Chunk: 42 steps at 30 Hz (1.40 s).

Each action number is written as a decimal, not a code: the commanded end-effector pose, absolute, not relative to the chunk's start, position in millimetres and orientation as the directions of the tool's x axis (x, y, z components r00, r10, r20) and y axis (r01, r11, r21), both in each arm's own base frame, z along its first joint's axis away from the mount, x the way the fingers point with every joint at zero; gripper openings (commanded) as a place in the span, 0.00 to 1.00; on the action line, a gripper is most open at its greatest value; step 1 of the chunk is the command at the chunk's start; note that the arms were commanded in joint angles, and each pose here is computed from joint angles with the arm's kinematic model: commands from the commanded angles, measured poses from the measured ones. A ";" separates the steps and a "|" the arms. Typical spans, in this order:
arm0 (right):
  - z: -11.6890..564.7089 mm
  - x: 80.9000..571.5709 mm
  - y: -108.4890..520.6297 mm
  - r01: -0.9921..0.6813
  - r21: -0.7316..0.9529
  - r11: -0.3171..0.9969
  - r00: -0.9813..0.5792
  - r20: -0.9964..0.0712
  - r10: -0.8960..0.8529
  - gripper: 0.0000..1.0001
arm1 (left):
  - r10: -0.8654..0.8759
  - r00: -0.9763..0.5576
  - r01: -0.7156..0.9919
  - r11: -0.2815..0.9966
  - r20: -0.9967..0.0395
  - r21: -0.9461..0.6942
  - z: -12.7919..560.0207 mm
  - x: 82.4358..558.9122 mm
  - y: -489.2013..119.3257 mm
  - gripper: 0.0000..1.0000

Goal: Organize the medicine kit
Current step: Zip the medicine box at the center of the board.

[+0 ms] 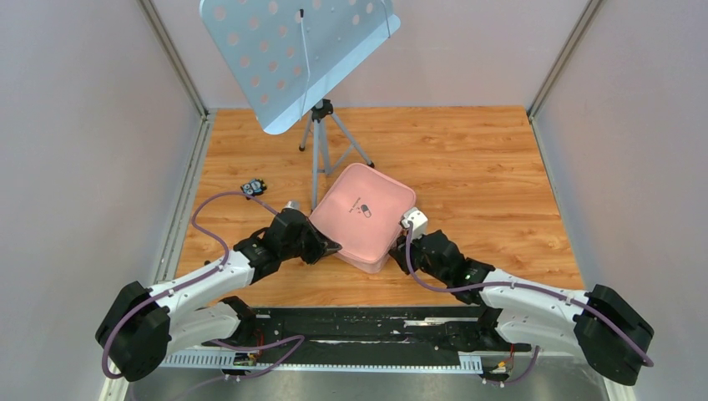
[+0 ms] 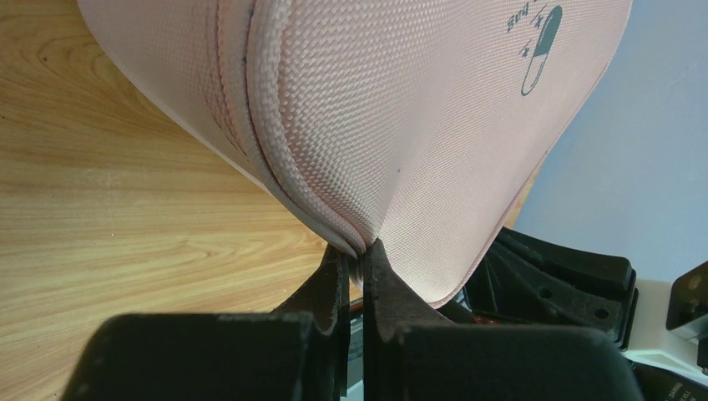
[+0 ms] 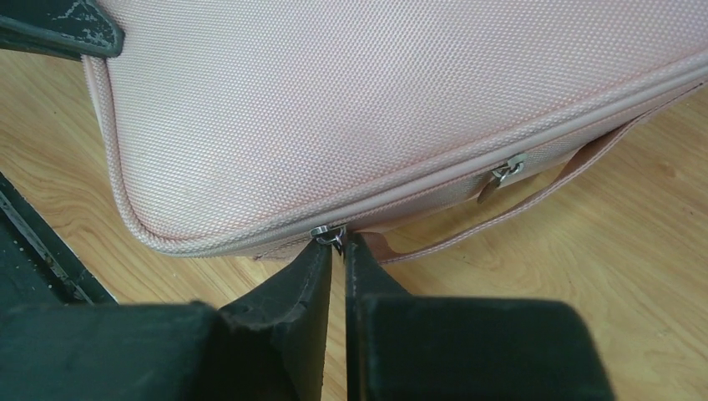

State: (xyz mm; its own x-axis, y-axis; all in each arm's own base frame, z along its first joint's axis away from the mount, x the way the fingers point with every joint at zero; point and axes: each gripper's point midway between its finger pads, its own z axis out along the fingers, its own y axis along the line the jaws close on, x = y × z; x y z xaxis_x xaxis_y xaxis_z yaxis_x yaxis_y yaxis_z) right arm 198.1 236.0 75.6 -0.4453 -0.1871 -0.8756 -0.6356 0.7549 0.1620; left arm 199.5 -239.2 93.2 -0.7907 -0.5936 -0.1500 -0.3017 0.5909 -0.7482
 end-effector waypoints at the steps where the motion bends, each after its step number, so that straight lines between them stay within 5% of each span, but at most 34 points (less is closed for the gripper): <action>1: 103.0 211.5 247.2 -0.634 0.179 0.752 -0.390 -0.914 -0.112 0.05 | -0.561 -0.801 -0.243 0.626 -0.211 -0.742 95.7 201.8 -238.2 0.00; 42: 99.5 280.3 191.7 -0.368 0.159 0.916 -0.464 -0.885 -0.032 0.00 | -0.574 -0.788 -0.252 0.631 -0.223 -0.734 96.4 197.0 -226.5 0.00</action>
State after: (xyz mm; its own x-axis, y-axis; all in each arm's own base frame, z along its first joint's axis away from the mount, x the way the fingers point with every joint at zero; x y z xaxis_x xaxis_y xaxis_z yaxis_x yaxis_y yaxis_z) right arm 250.5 210.1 81.1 -0.5317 -0.0728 -0.8438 -0.4554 0.8646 0.2123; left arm 198.6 -232.6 97.3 -0.7761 -0.6080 -0.1674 -0.2994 0.5888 -0.7507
